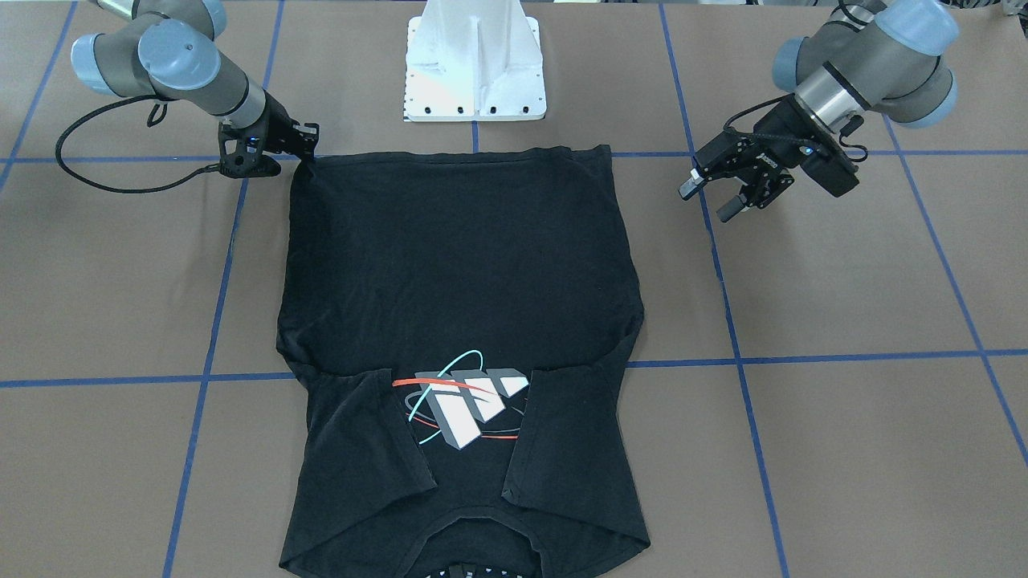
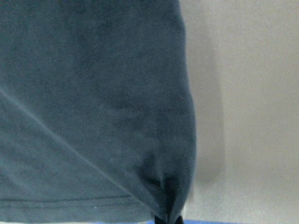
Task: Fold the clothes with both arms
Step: 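Grasp the nearer hem corner with the right gripper while the left gripper lowers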
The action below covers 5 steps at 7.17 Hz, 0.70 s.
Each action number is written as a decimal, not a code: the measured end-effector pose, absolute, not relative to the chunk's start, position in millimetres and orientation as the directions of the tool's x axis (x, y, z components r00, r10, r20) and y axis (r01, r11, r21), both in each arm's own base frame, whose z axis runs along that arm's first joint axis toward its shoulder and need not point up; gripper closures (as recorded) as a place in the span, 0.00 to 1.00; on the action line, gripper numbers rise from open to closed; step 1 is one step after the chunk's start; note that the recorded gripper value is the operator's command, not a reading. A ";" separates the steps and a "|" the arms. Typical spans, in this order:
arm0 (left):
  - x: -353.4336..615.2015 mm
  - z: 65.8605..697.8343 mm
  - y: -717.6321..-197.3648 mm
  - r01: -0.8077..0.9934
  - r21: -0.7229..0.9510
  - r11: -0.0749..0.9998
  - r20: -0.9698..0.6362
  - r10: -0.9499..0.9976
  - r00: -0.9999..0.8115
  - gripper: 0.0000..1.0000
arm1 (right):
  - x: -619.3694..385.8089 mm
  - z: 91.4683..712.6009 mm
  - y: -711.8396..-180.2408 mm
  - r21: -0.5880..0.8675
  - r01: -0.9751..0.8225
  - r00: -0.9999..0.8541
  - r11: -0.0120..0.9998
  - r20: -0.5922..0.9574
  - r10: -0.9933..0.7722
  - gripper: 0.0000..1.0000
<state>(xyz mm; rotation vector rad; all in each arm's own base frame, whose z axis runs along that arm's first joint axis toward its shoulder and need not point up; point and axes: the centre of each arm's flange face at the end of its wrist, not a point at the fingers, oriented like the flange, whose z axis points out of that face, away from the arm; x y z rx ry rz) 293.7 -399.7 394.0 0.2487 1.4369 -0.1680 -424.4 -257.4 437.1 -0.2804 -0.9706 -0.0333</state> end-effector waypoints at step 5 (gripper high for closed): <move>331.0 390.9 -354.8 0.184 -0.025 0.983 -0.994 -0.045 0.103 0.00 | -395.5 400.4 -264.5 -0.262 0.113 0.509 0.959 0.844 0.171 1.00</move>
